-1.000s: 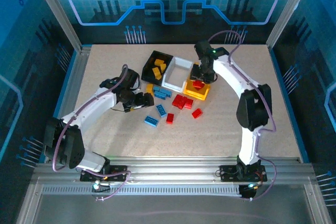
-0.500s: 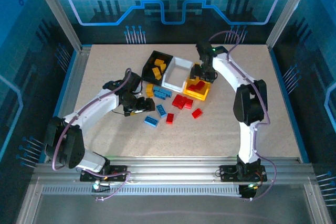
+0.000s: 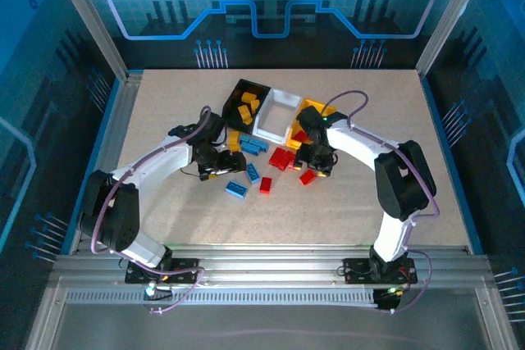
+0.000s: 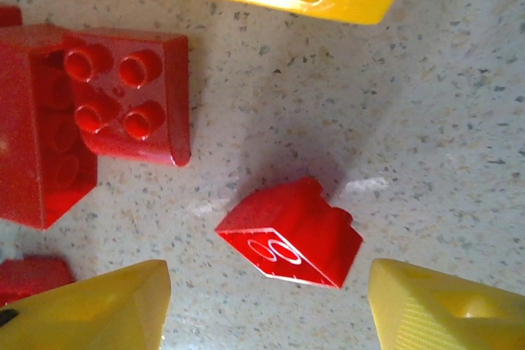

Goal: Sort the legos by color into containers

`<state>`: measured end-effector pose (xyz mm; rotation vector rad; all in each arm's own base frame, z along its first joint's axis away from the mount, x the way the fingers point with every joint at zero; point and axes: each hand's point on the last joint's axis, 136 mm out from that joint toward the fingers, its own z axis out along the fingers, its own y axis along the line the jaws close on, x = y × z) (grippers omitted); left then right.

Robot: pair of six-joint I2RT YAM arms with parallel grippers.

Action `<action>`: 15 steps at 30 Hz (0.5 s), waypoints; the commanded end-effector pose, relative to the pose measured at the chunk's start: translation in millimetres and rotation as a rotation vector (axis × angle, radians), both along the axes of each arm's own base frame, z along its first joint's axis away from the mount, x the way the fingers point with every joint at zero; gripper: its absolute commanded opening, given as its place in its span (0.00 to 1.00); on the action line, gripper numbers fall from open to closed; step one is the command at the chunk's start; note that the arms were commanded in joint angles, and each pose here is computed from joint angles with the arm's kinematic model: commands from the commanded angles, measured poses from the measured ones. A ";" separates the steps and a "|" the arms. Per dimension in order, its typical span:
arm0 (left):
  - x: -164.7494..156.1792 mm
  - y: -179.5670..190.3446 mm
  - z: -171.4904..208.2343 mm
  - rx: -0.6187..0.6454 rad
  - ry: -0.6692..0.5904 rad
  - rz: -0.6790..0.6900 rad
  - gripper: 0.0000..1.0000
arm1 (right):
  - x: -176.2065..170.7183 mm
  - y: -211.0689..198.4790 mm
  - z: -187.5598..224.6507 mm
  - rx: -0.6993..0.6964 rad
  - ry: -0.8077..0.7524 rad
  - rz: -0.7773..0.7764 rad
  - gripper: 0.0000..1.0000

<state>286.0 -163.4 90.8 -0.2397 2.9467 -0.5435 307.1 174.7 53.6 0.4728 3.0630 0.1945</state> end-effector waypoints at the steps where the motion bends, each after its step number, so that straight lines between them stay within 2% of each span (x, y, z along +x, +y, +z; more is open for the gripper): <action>1: 1.7 -4.7 8.6 -0.013 -0.008 -0.026 0.86 | 10.2 4.6 -12.6 0.007 -0.015 -0.078 0.66; 15: 6.7 -4.2 11.5 0.005 -0.015 -0.042 0.87 | 14.8 -2.8 -39.2 0.002 0.038 -0.112 0.63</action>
